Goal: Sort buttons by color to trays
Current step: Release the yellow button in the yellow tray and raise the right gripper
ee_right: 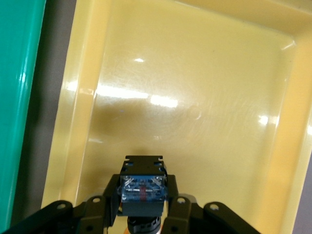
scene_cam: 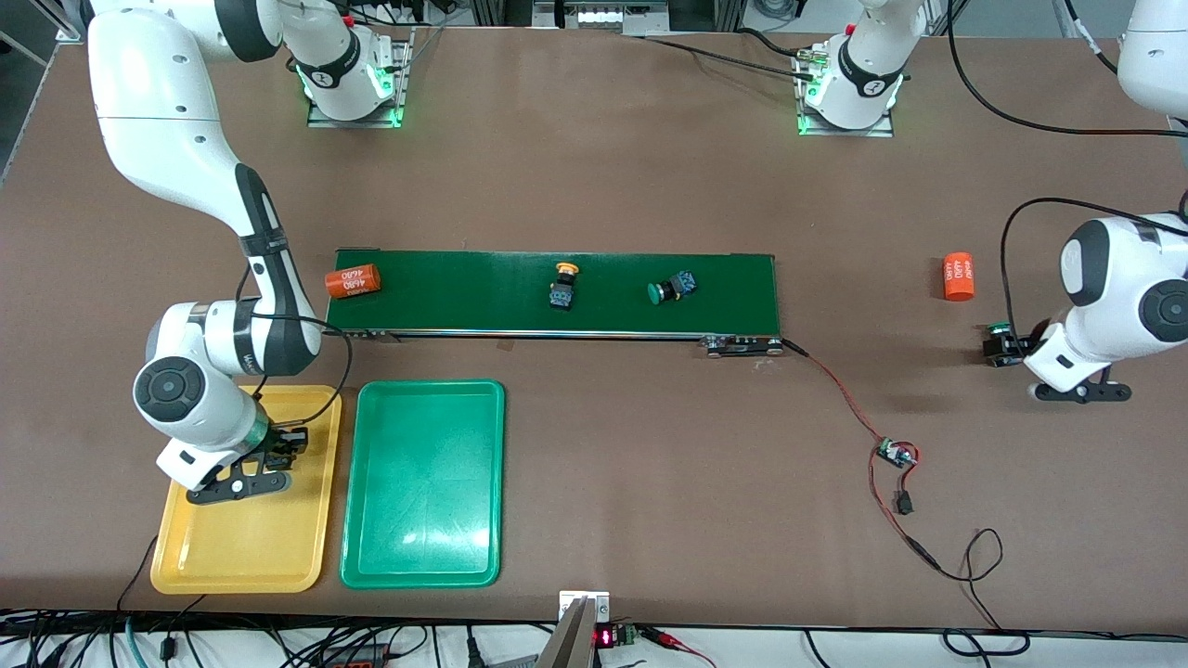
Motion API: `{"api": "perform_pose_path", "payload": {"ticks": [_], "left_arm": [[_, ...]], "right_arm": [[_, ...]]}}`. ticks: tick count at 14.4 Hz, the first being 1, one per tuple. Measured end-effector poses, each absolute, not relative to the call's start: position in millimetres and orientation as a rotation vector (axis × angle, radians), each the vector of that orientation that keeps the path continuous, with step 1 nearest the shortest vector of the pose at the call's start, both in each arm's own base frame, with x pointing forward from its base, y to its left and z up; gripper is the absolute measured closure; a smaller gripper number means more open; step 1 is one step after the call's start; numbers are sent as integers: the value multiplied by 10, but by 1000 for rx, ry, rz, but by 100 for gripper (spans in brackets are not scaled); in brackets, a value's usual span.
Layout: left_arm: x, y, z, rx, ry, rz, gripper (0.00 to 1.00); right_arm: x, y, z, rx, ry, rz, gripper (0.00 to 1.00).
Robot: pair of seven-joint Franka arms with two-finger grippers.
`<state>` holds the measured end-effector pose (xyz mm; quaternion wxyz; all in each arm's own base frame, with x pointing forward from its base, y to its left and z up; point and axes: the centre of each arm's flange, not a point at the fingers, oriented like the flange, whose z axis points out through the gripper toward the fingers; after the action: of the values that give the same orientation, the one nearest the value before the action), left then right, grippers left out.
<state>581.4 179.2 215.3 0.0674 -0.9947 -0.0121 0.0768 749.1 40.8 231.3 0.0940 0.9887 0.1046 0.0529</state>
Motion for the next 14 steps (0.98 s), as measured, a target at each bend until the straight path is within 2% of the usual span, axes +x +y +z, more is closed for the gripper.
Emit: {"api": "perform_pose_path", "payload": {"ticks": [3,6,7,11,12,14], "left_arm": [[5734,1894,2049,-3009,-25,189,0],[5683,2021,1912,-3014,-18,170,3],[5669,2040,1873,-3016,-22,174,7],[5647,2050,1814,-3045,-68,180,52],[5650,2042,1827,-3047,-67,180,59],[5687,1938,1895,-3055,-53,205,59]], "right_arm": [[7500,485,2359,2934,323,159,27],[7437,603,2621,2995,236,65,0],[7391,653,2799,3035,200,19,0],[7063,1162,3546,3140,141,-132,0],[6949,1333,3638,3148,112,-148,0],[6658,1778,3703,3147,58,-185,0]]}}
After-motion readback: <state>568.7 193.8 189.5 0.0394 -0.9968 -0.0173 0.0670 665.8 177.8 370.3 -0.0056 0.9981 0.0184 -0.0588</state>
